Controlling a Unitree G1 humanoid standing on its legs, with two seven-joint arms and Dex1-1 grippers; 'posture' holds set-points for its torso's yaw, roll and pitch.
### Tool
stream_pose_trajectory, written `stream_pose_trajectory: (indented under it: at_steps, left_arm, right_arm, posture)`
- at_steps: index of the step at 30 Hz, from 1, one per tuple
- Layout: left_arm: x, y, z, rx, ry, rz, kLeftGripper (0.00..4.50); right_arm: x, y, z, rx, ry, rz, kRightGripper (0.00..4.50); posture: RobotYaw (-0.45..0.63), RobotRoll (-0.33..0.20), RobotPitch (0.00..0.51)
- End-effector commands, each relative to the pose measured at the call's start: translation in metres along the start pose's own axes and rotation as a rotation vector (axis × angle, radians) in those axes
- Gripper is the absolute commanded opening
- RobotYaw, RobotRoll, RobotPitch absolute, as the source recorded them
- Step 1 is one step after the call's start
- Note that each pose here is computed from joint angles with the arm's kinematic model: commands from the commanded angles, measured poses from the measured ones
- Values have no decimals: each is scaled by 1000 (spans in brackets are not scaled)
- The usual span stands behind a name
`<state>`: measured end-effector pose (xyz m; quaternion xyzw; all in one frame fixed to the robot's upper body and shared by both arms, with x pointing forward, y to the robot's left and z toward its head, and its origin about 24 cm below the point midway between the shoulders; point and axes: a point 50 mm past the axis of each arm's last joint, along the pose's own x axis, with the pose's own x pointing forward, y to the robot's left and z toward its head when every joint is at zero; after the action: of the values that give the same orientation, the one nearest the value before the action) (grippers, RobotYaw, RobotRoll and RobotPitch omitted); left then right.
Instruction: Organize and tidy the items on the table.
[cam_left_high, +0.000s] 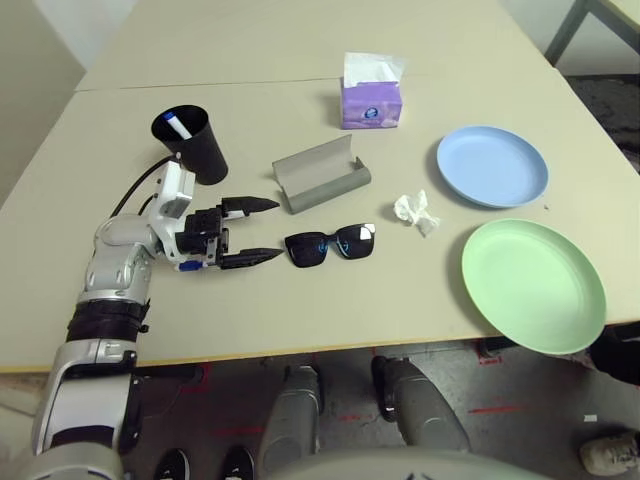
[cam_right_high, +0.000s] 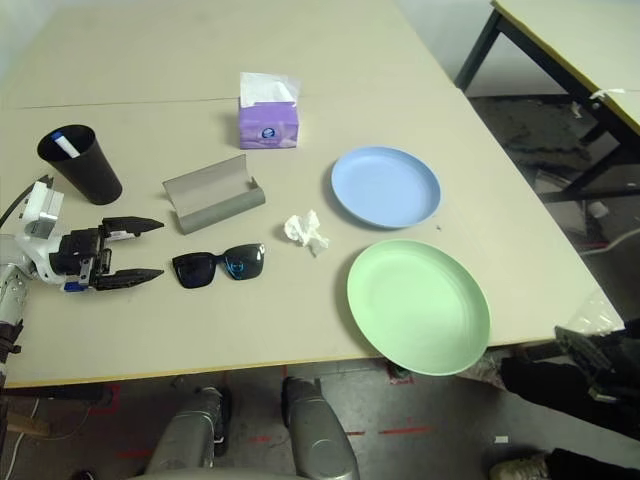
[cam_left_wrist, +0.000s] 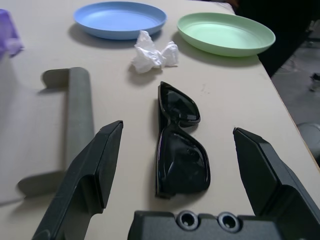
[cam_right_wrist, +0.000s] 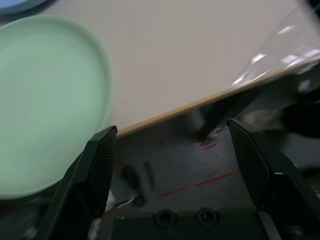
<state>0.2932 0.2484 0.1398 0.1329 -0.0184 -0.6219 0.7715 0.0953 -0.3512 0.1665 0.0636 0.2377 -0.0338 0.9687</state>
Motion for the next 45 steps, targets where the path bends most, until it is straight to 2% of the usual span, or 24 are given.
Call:
stream_pose_trajectory:
  at_steps: [1,7,15,31,43,45]
  left_arm:
    - [1,-2,-3,-2,15,-14,4483]
    - [-3,-5,-4,-5,19,8,4483]
    - [-7,-12,-3,-6,23,32,4483]
    - [1,-19,4,5,0,53,4483]
    - [1,-18,8,21,-12,73,4483]
    - [0,-17,9,26,-14,78,4500]
  right_arm:
    - [7,9,1,19,10,63,4500]
    - [26,30,0,28,77,213,4500]
    - [46,42,-4,25,140,302,4500]
    - [59,38,-12,38,176,294,4500]
    - [67,44,-10,46,182,330,4500]
    - [68,45,-9,46,184,338,4110]
  posture:
    - [-339,0,194]
    - [-302,0,200]
    - [-265,0,203]
    - [-248,0,203]
    - [-234,0,197]
    - [-230,0,195]
